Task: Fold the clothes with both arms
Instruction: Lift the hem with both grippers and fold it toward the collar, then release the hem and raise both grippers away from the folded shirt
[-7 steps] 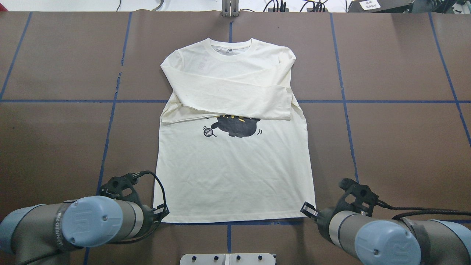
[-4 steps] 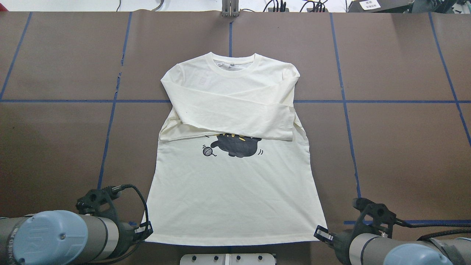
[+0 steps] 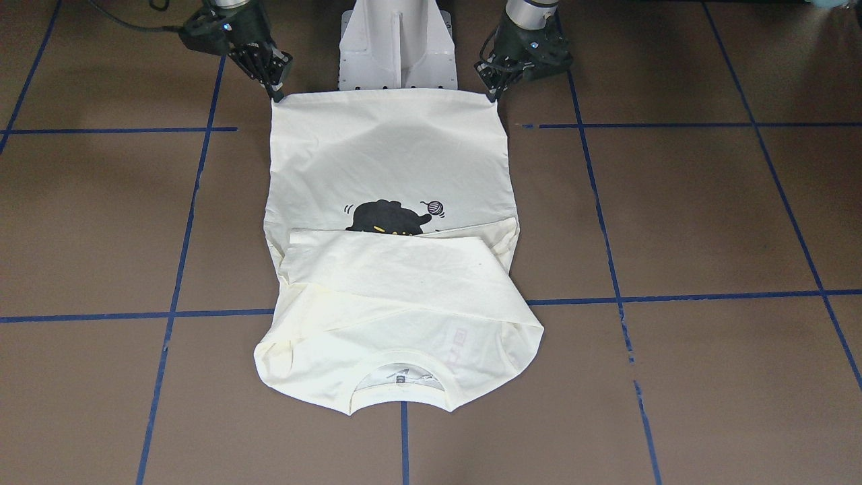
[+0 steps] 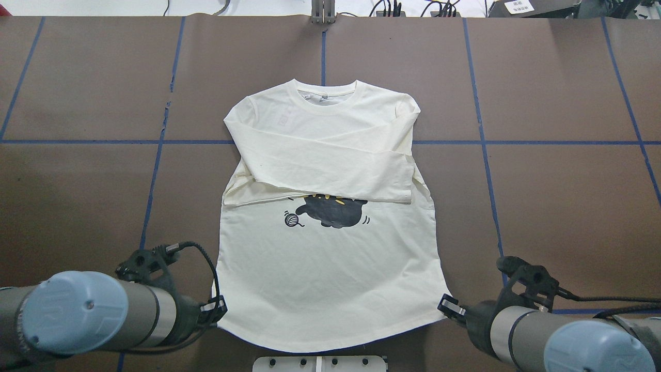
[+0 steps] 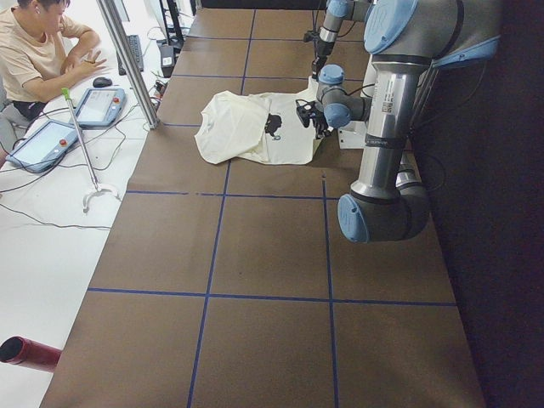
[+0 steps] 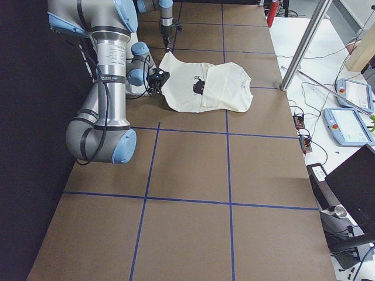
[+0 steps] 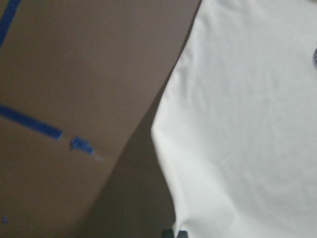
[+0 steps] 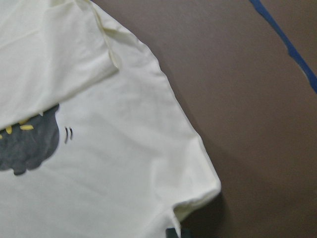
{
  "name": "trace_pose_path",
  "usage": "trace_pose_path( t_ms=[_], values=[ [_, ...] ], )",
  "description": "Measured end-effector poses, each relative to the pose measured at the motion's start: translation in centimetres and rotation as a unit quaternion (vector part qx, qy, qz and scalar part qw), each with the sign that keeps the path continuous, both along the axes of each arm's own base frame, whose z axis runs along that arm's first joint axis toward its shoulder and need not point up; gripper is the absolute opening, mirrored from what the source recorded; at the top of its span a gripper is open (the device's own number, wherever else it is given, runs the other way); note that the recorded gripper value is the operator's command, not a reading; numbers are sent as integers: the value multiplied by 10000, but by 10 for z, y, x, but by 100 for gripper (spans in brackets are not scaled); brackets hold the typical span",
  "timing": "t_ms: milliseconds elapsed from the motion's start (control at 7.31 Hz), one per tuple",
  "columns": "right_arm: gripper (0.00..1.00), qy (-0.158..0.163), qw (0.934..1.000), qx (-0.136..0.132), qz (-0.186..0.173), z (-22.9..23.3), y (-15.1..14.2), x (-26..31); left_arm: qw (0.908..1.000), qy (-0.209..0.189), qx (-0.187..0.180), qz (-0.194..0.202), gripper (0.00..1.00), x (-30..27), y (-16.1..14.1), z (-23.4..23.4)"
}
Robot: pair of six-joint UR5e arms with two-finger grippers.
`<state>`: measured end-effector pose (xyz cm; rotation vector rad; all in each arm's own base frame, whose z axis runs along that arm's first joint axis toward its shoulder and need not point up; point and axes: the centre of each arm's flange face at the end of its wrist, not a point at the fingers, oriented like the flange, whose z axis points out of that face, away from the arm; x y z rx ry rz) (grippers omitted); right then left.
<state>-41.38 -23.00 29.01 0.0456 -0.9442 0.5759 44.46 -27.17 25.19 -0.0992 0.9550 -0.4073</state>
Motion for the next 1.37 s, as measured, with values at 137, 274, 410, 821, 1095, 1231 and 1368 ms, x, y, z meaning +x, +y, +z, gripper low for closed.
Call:
trace_pose_path(
  t_ms=[137, 274, 410, 821, 1095, 1231, 1368],
  values=[
    [0, 146, 9997, 182, 92, 0, -49, -12, 9995, -103, 225, -201, 0, 2, -44, 0],
    [0, 262, 9993, 203, 147, 0, -108, -16, 9981, -228, 433, -374, 0, 3, -88, 2],
    [0, 349, 9990, 176, 209, -2, -164, -16, 9960, -302, 678, -493, 0, 4, -130, 8],
    [0, 789, 9957, 121, 473, 6, -287, -28, 9886, -266, 1141, -950, 0, -12, -227, 51],
    [0, 1029, 9930, 26, 584, 11, -339, -41, 9858, -341, 1184, -1144, 0, -12, -268, 60],
    [0, 1077, 9923, 3, 612, 18, -356, -50, 9853, -390, 1179, -1171, 0, 0, -286, 73],
    [0, 1088, 9920, 9, 635, 26, -368, -55, 9846, -420, 1196, -1206, 0, 10, -299, 89]
  ],
)
